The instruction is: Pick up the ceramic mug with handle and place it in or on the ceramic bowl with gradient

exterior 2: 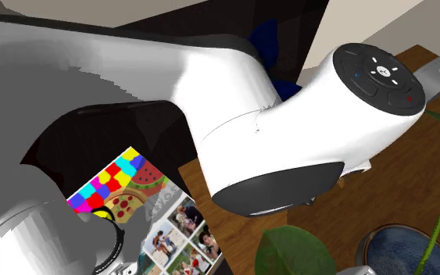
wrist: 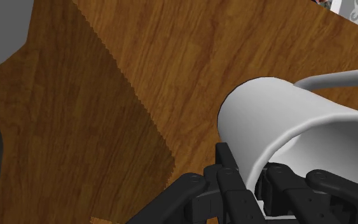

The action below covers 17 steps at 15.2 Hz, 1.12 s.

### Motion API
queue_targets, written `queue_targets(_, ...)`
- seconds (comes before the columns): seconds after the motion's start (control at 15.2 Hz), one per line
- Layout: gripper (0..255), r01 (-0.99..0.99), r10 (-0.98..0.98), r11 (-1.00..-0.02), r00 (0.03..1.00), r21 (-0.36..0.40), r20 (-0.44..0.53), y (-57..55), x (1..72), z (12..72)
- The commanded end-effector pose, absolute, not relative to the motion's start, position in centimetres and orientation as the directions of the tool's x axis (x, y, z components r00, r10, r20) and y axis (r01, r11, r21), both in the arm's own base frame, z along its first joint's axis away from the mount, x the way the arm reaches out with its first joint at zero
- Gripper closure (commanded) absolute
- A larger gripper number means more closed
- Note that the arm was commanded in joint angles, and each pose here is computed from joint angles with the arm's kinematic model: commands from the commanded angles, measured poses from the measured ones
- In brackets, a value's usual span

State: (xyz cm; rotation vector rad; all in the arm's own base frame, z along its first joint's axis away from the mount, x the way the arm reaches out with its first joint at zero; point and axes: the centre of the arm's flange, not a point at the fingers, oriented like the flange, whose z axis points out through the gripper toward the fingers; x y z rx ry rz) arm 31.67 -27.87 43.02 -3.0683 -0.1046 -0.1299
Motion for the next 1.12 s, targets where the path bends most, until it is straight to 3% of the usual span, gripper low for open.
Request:
queue_targets(0.0, 255, 0.071, 0.065, -0.995, 0.994, -0.066, 0.086, -27.9, 31.6, 44.1)
queue_targets(1.06, 255, 0.071, 0.065, -0.995, 0.994, -0.066, 0.086, -29.2, 31.7, 51.9)
